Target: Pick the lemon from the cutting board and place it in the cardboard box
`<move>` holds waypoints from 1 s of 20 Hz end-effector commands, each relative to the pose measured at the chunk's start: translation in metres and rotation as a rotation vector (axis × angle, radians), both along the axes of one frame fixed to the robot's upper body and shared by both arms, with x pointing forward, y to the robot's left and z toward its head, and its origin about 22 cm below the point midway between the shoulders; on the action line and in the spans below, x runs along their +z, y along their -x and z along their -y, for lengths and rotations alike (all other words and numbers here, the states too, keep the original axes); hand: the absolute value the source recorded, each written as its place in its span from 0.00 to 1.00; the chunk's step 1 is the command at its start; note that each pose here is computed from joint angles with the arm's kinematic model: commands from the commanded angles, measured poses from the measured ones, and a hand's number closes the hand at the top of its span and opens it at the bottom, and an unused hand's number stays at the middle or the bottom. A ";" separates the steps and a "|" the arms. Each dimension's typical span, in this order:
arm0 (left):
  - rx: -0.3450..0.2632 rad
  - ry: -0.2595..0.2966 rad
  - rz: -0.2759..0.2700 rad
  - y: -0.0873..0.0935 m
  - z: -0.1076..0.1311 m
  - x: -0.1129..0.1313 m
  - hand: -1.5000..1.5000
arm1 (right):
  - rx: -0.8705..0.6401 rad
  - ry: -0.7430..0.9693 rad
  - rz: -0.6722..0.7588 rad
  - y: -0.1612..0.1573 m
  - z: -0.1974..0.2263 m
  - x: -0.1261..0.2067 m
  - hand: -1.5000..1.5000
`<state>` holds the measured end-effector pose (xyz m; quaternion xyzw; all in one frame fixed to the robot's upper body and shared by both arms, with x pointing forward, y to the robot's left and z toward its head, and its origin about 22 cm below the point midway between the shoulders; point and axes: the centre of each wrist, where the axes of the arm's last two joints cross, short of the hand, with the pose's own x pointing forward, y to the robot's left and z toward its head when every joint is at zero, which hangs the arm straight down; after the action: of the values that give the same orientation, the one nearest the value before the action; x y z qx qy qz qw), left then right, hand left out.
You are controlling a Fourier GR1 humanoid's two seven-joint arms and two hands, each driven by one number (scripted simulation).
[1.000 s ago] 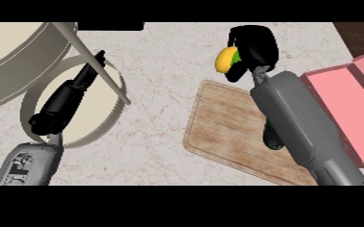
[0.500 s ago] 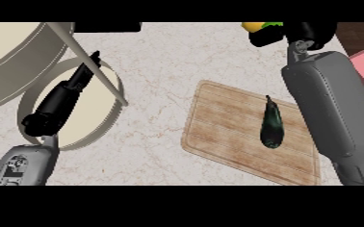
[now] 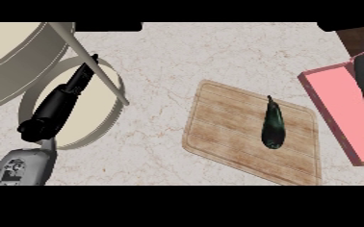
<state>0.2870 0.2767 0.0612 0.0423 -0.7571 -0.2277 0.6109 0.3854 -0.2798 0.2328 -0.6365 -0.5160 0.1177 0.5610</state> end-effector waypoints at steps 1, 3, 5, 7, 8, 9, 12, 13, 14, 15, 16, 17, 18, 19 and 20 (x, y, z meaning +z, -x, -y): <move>0.002 -0.008 0.003 0.001 0.009 0.012 0.50 | -0.092 0.049 -0.054 0.006 0.054 0.007 1.00; -0.008 -0.009 0.018 0.005 0.010 -0.002 0.50 | -0.071 0.026 -0.156 0.005 0.067 -0.024 1.00; 0.005 -0.010 0.009 -0.007 0.016 -0.011 0.50 | -0.079 0.003 -0.258 0.006 0.082 -0.017 1.00; 0.001 0.003 -0.010 0.003 0.005 -0.010 0.50 | -0.056 -0.079 -0.384 0.008 0.098 -0.010 1.00; 0.013 -0.002 -0.007 -0.006 -0.006 0.002 0.50 | -0.057 -0.102 -0.418 0.008 0.102 -0.015 1.00; -0.005 -0.004 -0.002 0.001 0.006 -0.007 0.50 | -0.049 -0.150 -0.418 0.014 0.126 -0.022 1.00; -0.005 0.002 0.004 0.009 0.012 -0.012 0.50 | -0.026 -0.169 -0.475 0.027 0.154 -0.036 1.00; -0.008 -0.009 -0.003 -0.002 0.014 0.005 0.50 | -0.009 -0.176 -0.519 0.021 0.142 -0.044 1.00; 0.005 -0.004 0.001 0.000 0.008 -0.003 0.50 | -0.008 -0.178 -0.569 0.024 0.156 -0.047 1.00; -0.011 -0.002 0.003 -0.002 0.006 -0.005 0.50 | -0.005 -0.190 -0.609 0.027 0.166 -0.028 1.00; -0.008 -0.013 0.001 0.013 -0.004 0.005 0.50 | -0.021 -0.196 -0.637 0.045 0.190 -0.033 1.00; -0.002 0.002 0.002 -0.008 0.019 0.005 0.50 | -0.026 -0.195 -0.676 0.035 0.175 -0.062 1.00; -0.002 0.005 -0.004 0.006 0.000 -0.002 0.50 | -0.028 -0.231 -0.695 0.046 0.186 -0.064 1.00; -0.019 -0.007 0.009 -0.004 0.023 0.002 0.50 | 0.008 -0.259 -0.697 0.040 0.188 -0.049 0.00; -0.005 -0.003 -0.002 -0.007 0.013 0.013 0.50 | 0.088 -0.276 -0.707 0.034 0.172 -0.058 0.00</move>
<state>0.2889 0.2662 0.0644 0.0409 -0.7572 -0.2305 0.6098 0.3529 -0.4490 0.1844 -0.5058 -0.3242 0.2580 0.7566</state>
